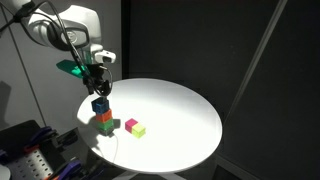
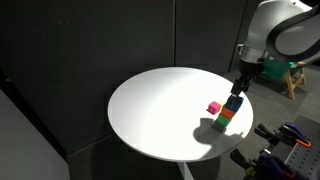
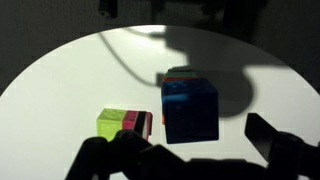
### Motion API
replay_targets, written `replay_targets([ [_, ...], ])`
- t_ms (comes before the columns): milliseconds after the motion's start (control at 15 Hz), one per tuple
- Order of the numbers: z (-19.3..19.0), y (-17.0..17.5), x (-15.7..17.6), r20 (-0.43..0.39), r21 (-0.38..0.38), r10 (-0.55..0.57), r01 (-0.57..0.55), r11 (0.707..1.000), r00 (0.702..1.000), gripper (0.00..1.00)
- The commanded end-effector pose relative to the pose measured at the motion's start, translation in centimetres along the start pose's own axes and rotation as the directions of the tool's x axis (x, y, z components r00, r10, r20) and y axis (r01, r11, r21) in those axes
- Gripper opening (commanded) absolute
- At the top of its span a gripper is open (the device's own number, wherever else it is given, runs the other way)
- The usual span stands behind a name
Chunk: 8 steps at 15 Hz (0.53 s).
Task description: Pick up the blue block and then put it back on top of the orange block
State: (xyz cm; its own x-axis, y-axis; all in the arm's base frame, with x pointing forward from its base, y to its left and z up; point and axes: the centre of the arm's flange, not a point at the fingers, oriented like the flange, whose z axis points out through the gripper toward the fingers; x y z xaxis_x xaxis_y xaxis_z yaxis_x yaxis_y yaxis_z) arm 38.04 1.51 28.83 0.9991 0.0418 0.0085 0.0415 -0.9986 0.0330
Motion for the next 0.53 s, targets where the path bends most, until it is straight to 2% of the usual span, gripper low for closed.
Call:
replay_targets([
  [0,0.39,0.47,0.73,-0.008,-0.016,-0.017,0.017,1.0,1.0,1.0],
  [467,0.86,0.63,0.71,-0.002,-0.019,-0.015,0.015,1.0,1.0,1.0],
])
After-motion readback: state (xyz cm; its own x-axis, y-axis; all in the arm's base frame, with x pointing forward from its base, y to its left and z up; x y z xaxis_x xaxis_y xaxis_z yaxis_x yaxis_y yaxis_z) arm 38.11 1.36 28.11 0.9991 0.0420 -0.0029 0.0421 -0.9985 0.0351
